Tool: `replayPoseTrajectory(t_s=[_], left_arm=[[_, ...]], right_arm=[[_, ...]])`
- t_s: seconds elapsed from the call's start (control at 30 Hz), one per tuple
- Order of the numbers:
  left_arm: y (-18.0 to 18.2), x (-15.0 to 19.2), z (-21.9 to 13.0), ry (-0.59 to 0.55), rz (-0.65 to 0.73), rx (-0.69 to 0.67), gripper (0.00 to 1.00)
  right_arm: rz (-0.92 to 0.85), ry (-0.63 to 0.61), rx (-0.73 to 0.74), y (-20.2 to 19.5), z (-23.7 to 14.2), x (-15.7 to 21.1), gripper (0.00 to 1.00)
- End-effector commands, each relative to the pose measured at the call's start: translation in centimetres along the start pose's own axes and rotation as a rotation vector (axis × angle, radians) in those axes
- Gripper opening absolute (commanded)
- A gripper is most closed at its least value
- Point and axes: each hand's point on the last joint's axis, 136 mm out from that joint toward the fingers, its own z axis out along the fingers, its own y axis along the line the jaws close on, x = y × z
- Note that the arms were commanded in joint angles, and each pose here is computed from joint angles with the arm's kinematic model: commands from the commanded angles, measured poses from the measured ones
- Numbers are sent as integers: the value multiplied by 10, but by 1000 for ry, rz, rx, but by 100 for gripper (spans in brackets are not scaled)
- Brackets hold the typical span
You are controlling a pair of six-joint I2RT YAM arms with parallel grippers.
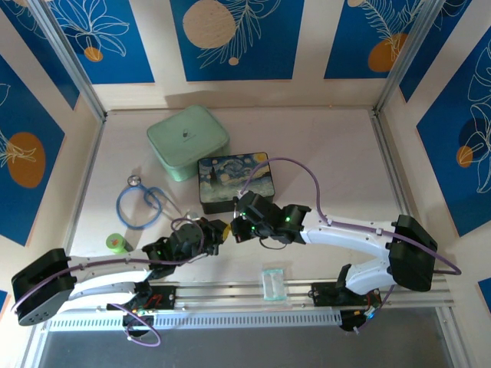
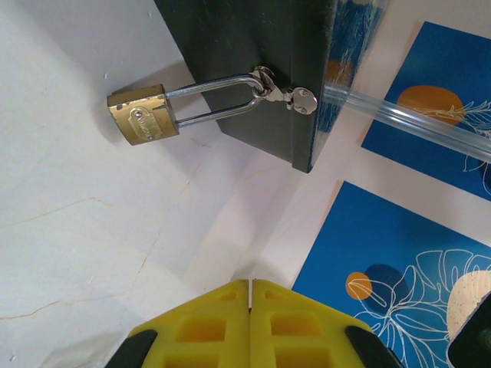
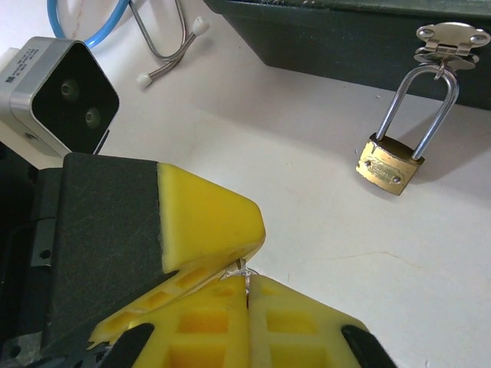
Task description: Unlock a padlock with a key
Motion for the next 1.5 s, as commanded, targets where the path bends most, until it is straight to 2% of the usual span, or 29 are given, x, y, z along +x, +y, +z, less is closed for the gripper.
replayPoseTrajectory(t_s=[0.0, 0.03, 0.07, 0.2, 0.27, 0.37, 0.4, 0.43, 0.5, 0.53, 0.57, 0.6, 0.7, 0.77, 0.87, 0.9, 0.97, 1.03, 1.1, 1.27, 1.37, 1.47], left_arm=[[-18, 7, 0, 6, 57, 46, 0], [-25, 7, -1, 1, 102, 69, 0], [-32, 8, -2, -6, 141, 92, 0], [-46, 1, -9, -73, 290, 83, 0], [-49, -5, -13, -112, 341, 74, 0], [-58, -11, -19, -158, 417, 116, 0], [-60, -13, -21, -169, 428, 130, 0], [-62, -15, -23, -180, 436, 145, 0], [-64, -18, -26, -195, 443, 161, 0], [-66, -18, -27, -200, 462, 167, 0], [-68, -18, -29, -201, 480, 171, 0], [-70, -18, -30, -204, 490, 174, 0], [-74, -18, -33, -211, 522, 177, 0], [-79, -16, -36, -217, 569, 172, 0], [-87, -11, -39, -207, 678, 147, 0], [-89, -9, -40, -201, 704, 141, 0], [-94, -2, -42, -180, 755, 152, 0], [-98, 2, -43, -168, 796, 145, 0], [-103, 6, -44, -158, 846, 138, 0], [-117, 19, -46, -130, 925, 205, 0], [-125, 27, -49, -113, 966, 285, 0], [-132, 32, -53, -108, 966, 346, 0]], right_arm=[[17, -30, 17, -6, -7, -6, 49], [54, -57, 55, -11, -11, -11, 87], [79, -81, 100, -18, -15, -15, 99], [43, -103, 161, -27, -29, -25, 99], [37, -114, 244, -39, -36, -28, 99], [13, -33, 399, -60, -55, -21, 99], [5, -7, 446, -65, -62, -19, 91], [-14, 5, 493, -69, -70, -19, 73], [-27, -10, 588, -81, -84, -20, 66], [-44, -27, 618, -84, -87, -20, 67], [-60, -38, 632, -87, -89, -20, 88], [-47, -52, 655, -91, -92, -21, 99], [-36, -47, 687, -99, -94, -20, 99], [-127, -7, 605, -88, -82, -16, 97], [-25, -65, 575, -89, -87, -18, 98], [5, -50, 526, -85, -85, -15, 99], [43, 38, 334, -70, -74, -10, 99], [-10, -17, 318, -65, -82, -17, 100], [-49, -80, 275, -57, -92, -26, 95], [97, -281, 62, -49, -105, -39, 93], [286, -353, -194, -46, -107, -37, 97], [377, -433, -490, -36, -114, -42, 93]])
